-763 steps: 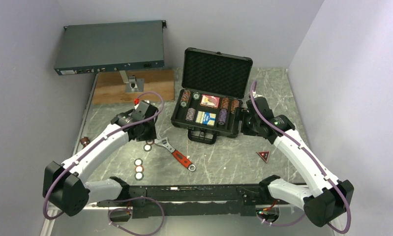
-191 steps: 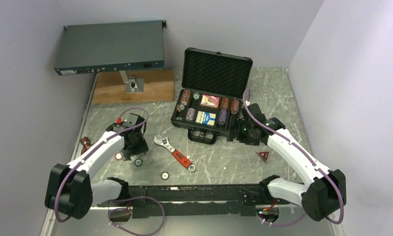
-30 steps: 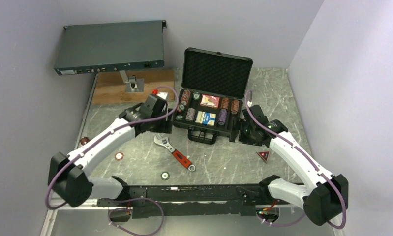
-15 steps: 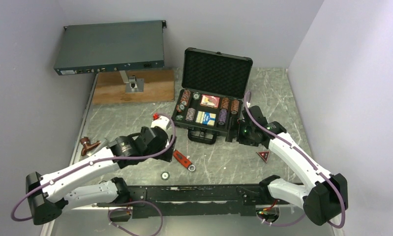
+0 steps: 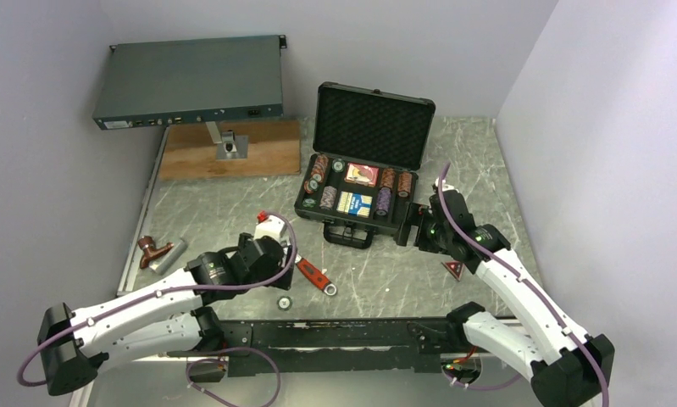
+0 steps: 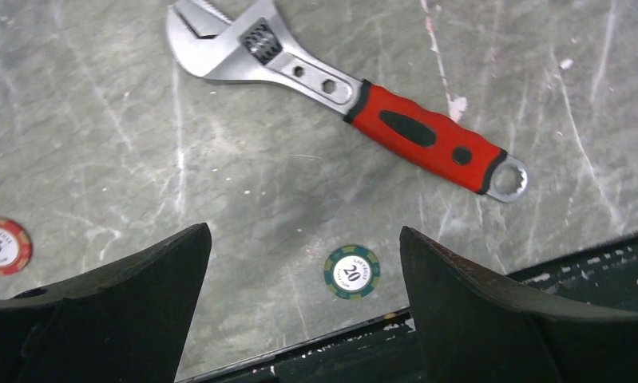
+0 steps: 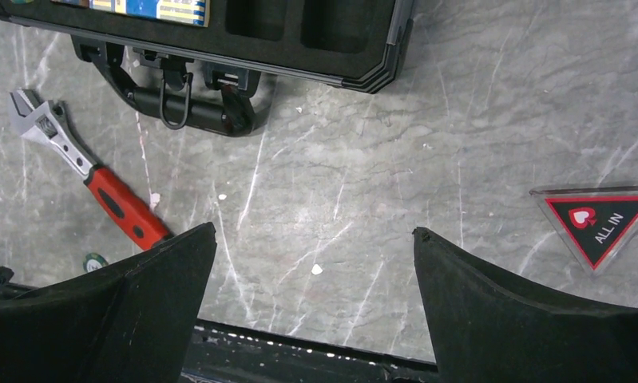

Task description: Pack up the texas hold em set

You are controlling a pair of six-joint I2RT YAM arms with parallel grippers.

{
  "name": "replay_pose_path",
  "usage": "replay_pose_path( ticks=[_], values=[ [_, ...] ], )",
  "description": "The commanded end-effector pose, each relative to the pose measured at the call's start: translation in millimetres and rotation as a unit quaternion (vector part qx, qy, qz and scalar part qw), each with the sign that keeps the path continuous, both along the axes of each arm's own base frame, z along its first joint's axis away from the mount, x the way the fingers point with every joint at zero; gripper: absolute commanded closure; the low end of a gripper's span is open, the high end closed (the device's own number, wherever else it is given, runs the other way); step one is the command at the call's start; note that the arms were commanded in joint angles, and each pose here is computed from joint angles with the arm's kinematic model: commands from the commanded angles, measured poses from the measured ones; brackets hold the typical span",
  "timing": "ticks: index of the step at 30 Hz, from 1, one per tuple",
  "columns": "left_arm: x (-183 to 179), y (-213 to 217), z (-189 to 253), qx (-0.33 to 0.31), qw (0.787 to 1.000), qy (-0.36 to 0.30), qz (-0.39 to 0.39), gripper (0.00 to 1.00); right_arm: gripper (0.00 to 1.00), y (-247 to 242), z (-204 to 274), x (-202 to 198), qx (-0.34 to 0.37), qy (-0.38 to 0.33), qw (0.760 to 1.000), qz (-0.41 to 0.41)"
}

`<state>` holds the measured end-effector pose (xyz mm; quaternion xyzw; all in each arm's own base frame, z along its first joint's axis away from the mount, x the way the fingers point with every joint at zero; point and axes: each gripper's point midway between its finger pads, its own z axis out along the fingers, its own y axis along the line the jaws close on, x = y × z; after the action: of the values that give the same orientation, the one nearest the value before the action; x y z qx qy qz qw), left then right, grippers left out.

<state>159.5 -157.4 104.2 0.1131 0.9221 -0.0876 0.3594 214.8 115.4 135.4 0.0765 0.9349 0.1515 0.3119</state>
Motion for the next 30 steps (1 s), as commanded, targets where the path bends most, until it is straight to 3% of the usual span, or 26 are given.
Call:
replay_pose_path(
  ticks=[1,11,18,23,30],
  values=[
    [-10,-23,-5,-0.012,0.997,0.014,-0.075,0.08,0.04,-3,3,5,0.003,-0.020,1.000,-0.016],
    [-28,-39,-37,0.046,0.991,0.058,-0.114,0.08,0.05,-6,-1,2,-0.009,-0.008,1.000,-0.013],
    [-53,-44,-68,0.082,0.984,0.102,-0.119,0.16,0.05,-6,0,0,-0.010,-0.009,1.000,-0.007],
    [-62,-36,-85,0.101,0.982,0.129,-0.093,0.27,0.05,-4,-1,-1,-0.007,-0.006,1.000,0.000],
    [-67,-29,-91,0.090,0.984,0.139,-0.073,0.29,0.06,0,-4,0,-0.004,0.000,1.000,0.009]
  ],
)
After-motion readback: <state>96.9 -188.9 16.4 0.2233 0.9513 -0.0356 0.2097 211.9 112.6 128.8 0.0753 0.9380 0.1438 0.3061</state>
